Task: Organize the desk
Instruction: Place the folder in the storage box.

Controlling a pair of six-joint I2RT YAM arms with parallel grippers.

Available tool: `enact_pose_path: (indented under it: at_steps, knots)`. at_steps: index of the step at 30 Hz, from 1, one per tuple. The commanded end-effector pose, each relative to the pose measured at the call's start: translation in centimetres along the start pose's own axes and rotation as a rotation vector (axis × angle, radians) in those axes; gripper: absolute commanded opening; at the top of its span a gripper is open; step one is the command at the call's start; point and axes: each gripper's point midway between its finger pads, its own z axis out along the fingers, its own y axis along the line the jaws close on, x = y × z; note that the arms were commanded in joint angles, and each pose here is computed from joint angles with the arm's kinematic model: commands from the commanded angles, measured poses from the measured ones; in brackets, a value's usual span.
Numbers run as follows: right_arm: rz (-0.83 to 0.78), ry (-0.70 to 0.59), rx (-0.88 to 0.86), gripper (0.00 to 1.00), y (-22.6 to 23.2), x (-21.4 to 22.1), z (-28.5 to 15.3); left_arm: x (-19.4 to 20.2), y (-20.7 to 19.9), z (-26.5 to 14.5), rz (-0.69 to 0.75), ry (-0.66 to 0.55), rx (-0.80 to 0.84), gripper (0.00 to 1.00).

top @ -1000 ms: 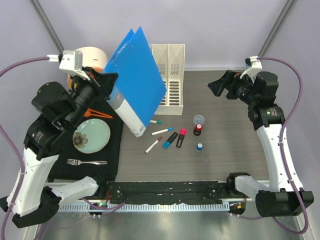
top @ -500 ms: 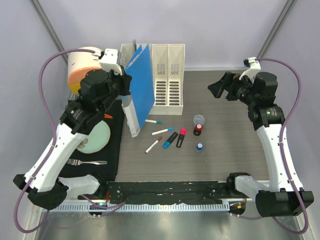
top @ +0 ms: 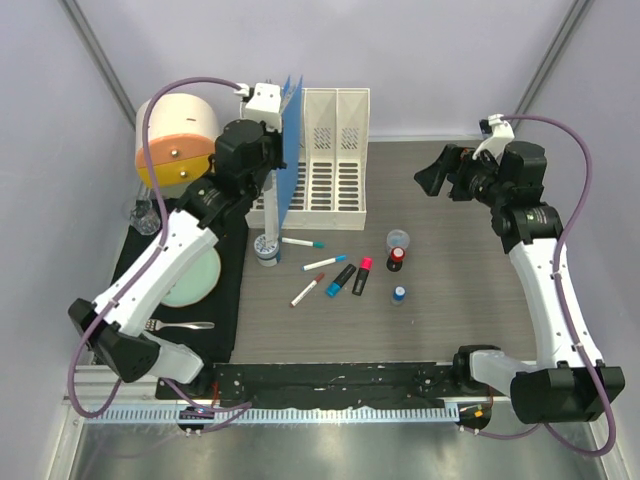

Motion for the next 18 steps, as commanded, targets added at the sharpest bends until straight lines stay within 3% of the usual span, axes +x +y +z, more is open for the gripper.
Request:
enact_pose_path:
  at_steps: [1, 12, 18]
  knots:
    - [-0.029, -0.008, 0.010, 0.96, -0.5, -0.3, 0.5, -7.2, 1.0, 0.3, -0.057, -0.245, -0.060, 0.00]
    - [-0.020, 0.036, 0.010, 0.96, -1.3, 0.8, 1.9, -9.4, -0.1, 3.9, 0.001, -0.386, -0.095, 0.00]
    - [-0.019, 0.049, 0.016, 0.96, -1.7, 1.2, 2.2, -9.5, -0.3, 5.3, -0.051, -0.471, -0.125, 0.00]
